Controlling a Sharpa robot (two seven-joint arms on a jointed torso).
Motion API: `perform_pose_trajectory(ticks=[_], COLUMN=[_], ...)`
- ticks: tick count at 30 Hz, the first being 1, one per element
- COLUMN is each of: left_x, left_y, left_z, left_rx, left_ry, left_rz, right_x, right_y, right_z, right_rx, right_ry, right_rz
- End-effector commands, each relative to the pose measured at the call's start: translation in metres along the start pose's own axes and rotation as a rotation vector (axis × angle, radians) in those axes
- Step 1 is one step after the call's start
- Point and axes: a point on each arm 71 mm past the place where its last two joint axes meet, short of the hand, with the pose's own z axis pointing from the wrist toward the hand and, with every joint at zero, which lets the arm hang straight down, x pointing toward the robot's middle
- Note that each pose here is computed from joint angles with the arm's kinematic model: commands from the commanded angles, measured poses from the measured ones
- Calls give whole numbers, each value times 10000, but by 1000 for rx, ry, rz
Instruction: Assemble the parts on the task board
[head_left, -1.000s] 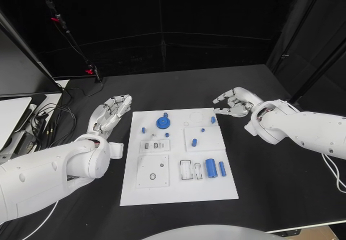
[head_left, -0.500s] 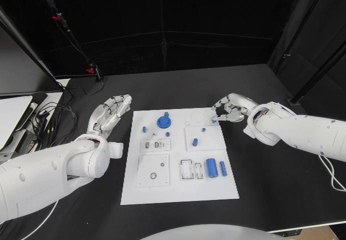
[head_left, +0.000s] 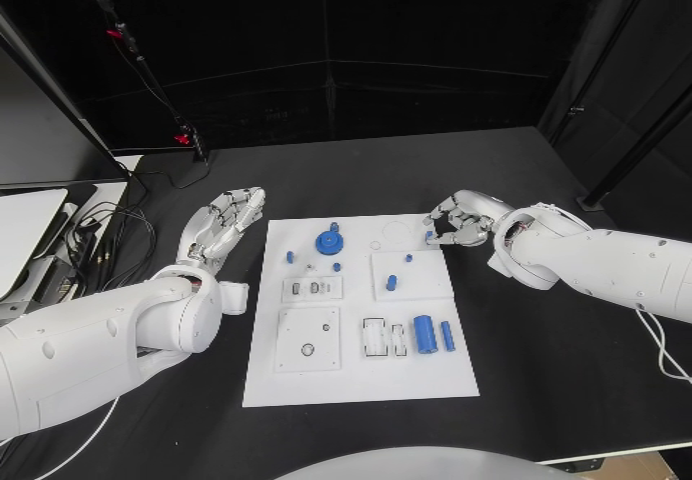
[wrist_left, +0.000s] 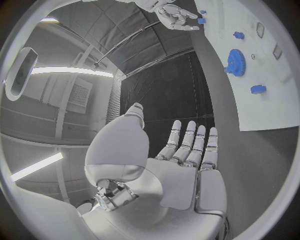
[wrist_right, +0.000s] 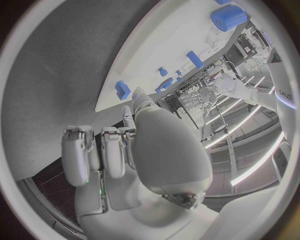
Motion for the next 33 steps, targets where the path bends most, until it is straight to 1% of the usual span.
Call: perform_pose_trajectory(ticks=[1,6,17,33], left_x=[1,3,-1,-14], left_y=[-208,-209,-211,-211], left_z=[-25,-26,-31,-36], left_rx=[285,285,286,285], left_ry=[8,9,9,6], left_rz=[-7,-8,-8,-6], right_x=[15,22,37,56], right_y=[2,5,-20,6], right_z=[15,26,31,42], right_rx=[17,23,55,55], right_ry=[18,17,37,44], right_rz=[-20,-23,-25,-23])
